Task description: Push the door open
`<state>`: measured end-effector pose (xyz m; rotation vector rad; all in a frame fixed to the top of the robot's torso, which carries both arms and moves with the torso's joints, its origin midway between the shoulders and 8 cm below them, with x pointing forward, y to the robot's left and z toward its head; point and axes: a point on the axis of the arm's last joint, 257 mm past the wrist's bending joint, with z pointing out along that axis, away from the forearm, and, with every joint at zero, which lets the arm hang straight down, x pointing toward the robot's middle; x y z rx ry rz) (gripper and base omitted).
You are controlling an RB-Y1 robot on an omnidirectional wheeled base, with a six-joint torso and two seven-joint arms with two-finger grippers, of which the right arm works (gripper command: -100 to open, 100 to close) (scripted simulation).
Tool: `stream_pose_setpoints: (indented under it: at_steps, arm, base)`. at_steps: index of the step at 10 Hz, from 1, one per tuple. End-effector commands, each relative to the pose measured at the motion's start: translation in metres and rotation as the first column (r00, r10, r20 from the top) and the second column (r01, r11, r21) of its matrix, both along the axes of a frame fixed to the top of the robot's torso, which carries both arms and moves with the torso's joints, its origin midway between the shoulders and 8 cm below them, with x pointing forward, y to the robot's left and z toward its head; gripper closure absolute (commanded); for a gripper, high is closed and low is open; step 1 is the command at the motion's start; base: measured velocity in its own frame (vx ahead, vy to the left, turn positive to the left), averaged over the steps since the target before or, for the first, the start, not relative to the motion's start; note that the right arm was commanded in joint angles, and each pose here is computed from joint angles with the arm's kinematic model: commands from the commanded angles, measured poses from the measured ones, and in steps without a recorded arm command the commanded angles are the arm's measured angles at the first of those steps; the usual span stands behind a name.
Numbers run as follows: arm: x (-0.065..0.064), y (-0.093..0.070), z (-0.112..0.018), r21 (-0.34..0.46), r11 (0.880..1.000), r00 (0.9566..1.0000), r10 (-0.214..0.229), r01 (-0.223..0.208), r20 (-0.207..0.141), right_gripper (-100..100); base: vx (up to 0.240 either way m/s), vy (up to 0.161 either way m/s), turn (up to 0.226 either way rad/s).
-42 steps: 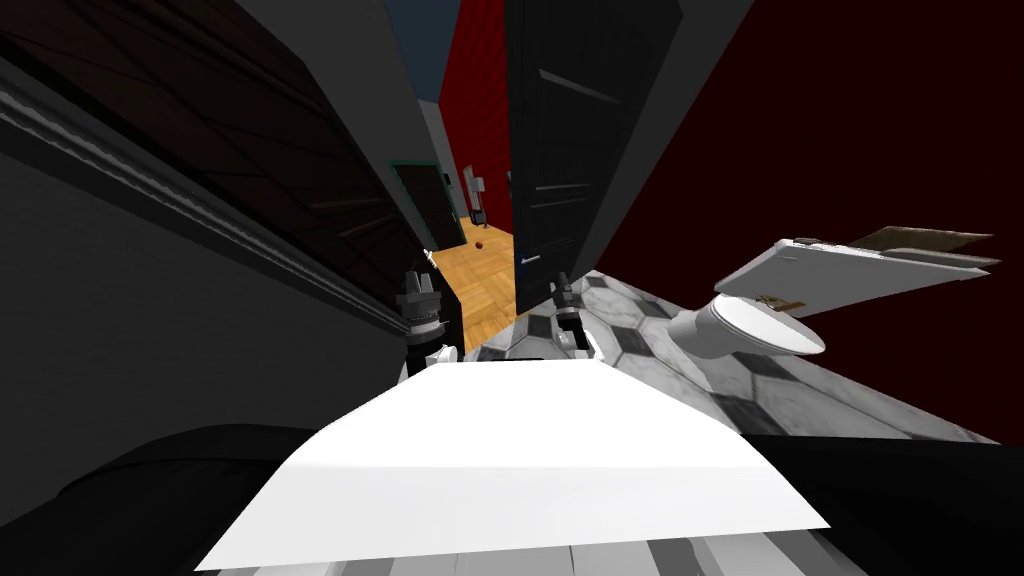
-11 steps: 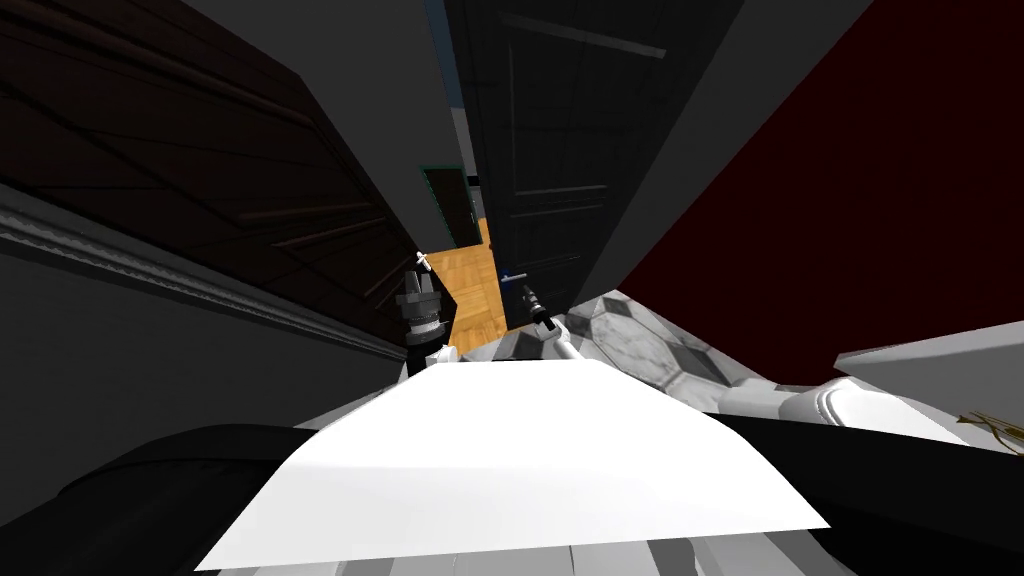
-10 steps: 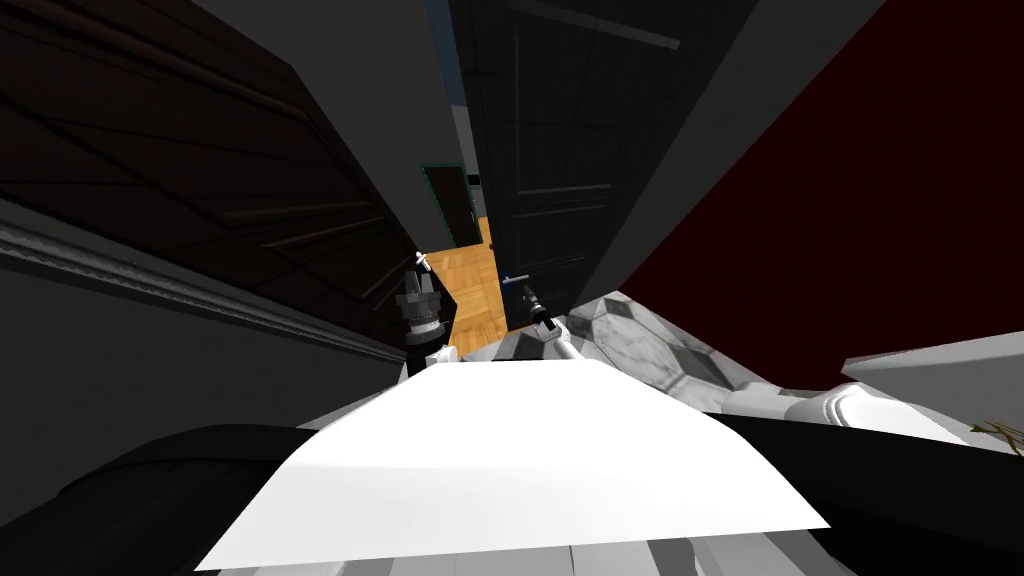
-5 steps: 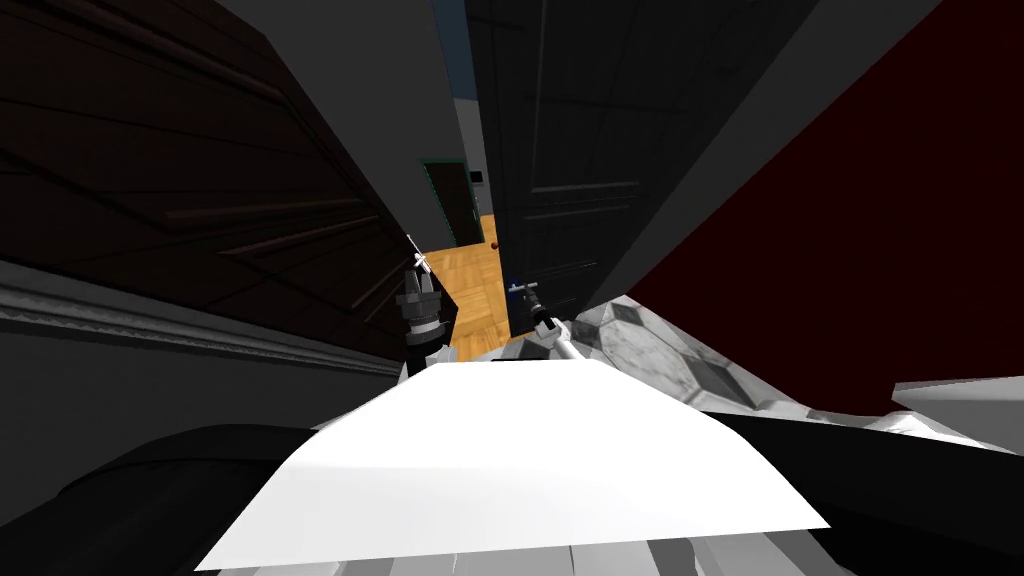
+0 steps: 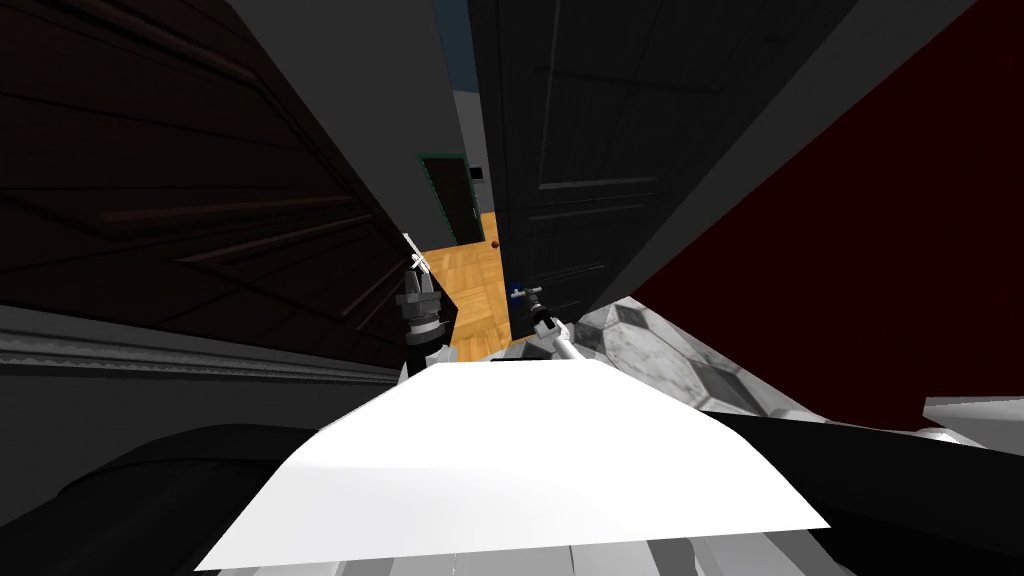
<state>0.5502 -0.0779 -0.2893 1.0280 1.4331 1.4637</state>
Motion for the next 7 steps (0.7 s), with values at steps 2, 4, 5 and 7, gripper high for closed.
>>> stream_pose_setpoints:
  at_steps: [2,4,5,7]
  arm:
    - [-0.001,0.000,-0.003,0.000,1.000,1.0000,0.000,0.000,-0.007,100]
    - [-0.001,0.000,-0.003,0.000,1.000,1.0000,0.000,0.000,-0.007,100]
    - [0.001,-0.011,-0.006,-0.010,1.000,0.9998,-0.019,0.019,-0.011,100]
    - [0.003,-0.017,-0.006,-0.013,0.999,0.9995,-0.029,0.029,-0.010,100]
  base:
    - [-0.021,-0.007,0.001]
    - [-0.006,-0.001,-0.001]
    - [0.093,0.051,-0.030]
    - [0.139,0.093,-0.050]
